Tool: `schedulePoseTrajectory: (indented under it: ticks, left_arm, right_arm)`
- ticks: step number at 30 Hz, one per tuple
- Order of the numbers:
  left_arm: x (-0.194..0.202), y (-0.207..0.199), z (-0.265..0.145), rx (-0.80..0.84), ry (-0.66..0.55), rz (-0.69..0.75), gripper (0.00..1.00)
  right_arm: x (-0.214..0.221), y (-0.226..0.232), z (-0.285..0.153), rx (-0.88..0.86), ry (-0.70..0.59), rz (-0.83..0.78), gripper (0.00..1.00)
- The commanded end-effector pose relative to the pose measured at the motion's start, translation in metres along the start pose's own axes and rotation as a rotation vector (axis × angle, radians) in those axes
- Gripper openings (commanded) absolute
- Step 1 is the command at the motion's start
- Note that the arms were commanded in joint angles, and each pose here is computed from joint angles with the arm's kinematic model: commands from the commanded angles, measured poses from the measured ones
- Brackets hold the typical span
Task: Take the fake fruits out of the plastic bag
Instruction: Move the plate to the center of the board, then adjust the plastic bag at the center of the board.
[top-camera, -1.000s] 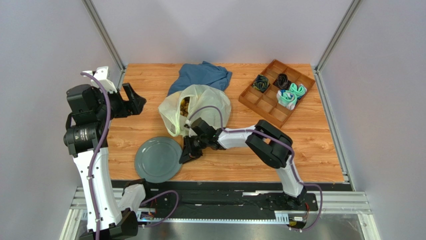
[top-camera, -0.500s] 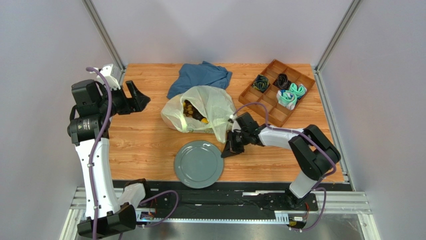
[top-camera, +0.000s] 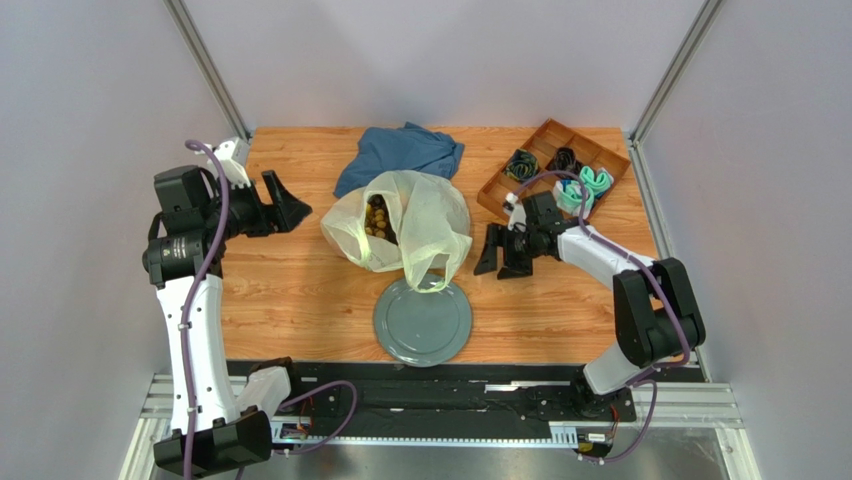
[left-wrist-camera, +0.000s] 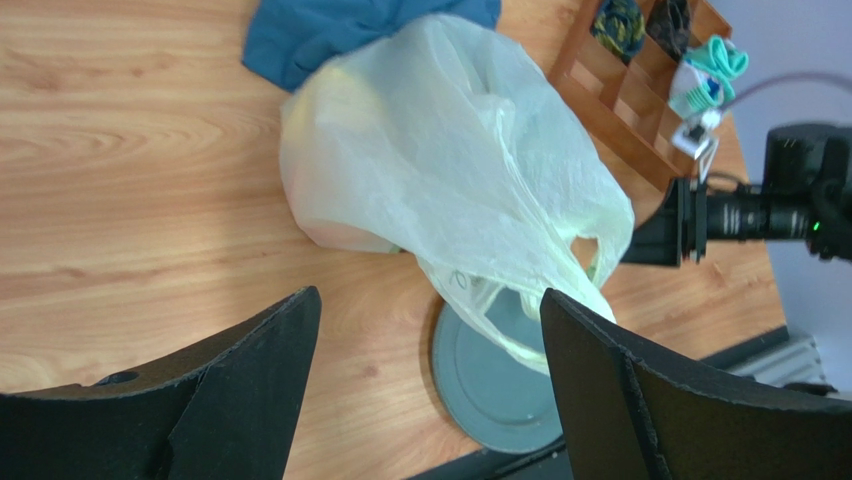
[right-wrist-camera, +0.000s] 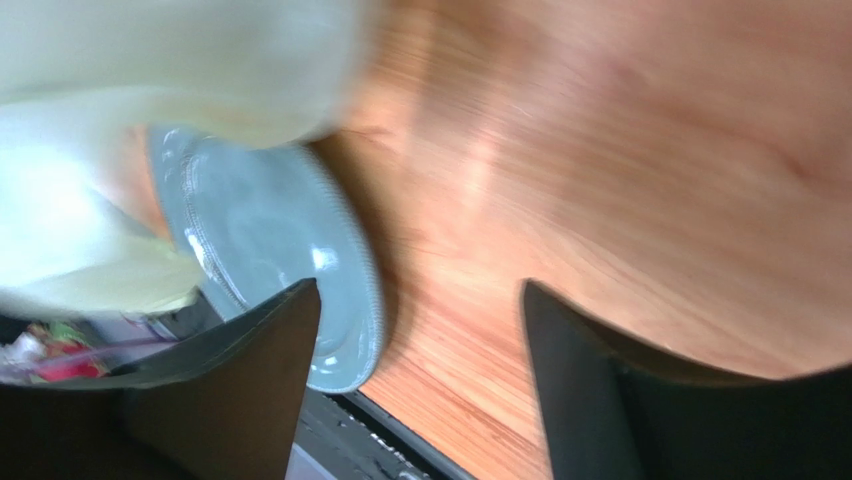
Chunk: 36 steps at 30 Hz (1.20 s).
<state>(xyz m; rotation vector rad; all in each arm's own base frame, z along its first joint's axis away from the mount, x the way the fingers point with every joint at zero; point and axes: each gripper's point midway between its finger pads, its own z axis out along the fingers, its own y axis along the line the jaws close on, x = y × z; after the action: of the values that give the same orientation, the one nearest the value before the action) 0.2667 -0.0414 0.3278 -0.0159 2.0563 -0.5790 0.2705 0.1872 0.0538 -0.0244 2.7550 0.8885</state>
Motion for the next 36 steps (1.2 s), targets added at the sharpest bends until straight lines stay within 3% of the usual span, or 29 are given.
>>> schedulePoseTrajectory:
  ticks: [1,2,6,8,9,11,17,23,27,32,35,36]
  left_arm:
    - [0.048,-0.035,-0.012,0.154,0.123,0.01,0.9]
    - [0.06,-0.042,-0.017,0.19,0.165,0.023,0.9]
    - [0.092,-0.073,-0.025,0.358,0.26,0.046,0.9]
    - [0.102,-0.083,-0.022,0.409,0.288,0.099,0.9]
    - [0.104,-0.086,-0.02,0.422,0.294,0.126,0.9]
    - [0.105,-0.087,-0.01,0.428,0.279,0.173,0.9]
    - [0.101,-0.093,0.022,0.442,0.301,0.244,0.9]
    - [0.113,-0.096,0.049,0.44,0.374,0.265,0.88]
    - [0.118,-0.075,0.062,0.319,0.409,0.247,0.72]
    - [0.121,-0.076,0.056,0.317,0.399,0.231,0.45]
    - [0.116,-0.078,0.053,0.311,0.376,0.22,0.26]
    - [0.116,-0.079,0.052,0.32,0.371,0.222,0.23]
  right_arm:
    - [-0.035,0.089,-0.059,-0.13,-0.128,-0.446,0.89]
    - [-0.038,0.096,-0.067,-0.12,-0.152,-0.506,1.0]
    - [-0.032,0.146,-0.11,-0.143,-0.288,-0.925,1.0]
    - [-0.023,0.148,-0.11,-0.118,-0.329,-1.166,1.0]
    - [-0.019,0.167,-0.119,-0.154,-0.414,-1.285,1.0]
    - [-0.007,0.159,-0.103,-0.15,-0.419,-1.452,0.99]
    - [0.005,0.158,-0.072,-0.174,-0.358,-1.771,0.85]
    - [0.024,0.153,-0.048,-0.267,-0.335,-2.021,0.84]
    - [0.04,0.156,-0.029,-0.304,-0.34,-2.123,0.85]
    - [0.046,0.164,-0.001,-0.328,-0.306,-2.195,0.85]
    - [0.028,0.174,0.019,-0.216,-0.328,-2.193,0.79]
    - [0.013,0.168,0.033,-0.106,-0.304,-2.171,0.68]
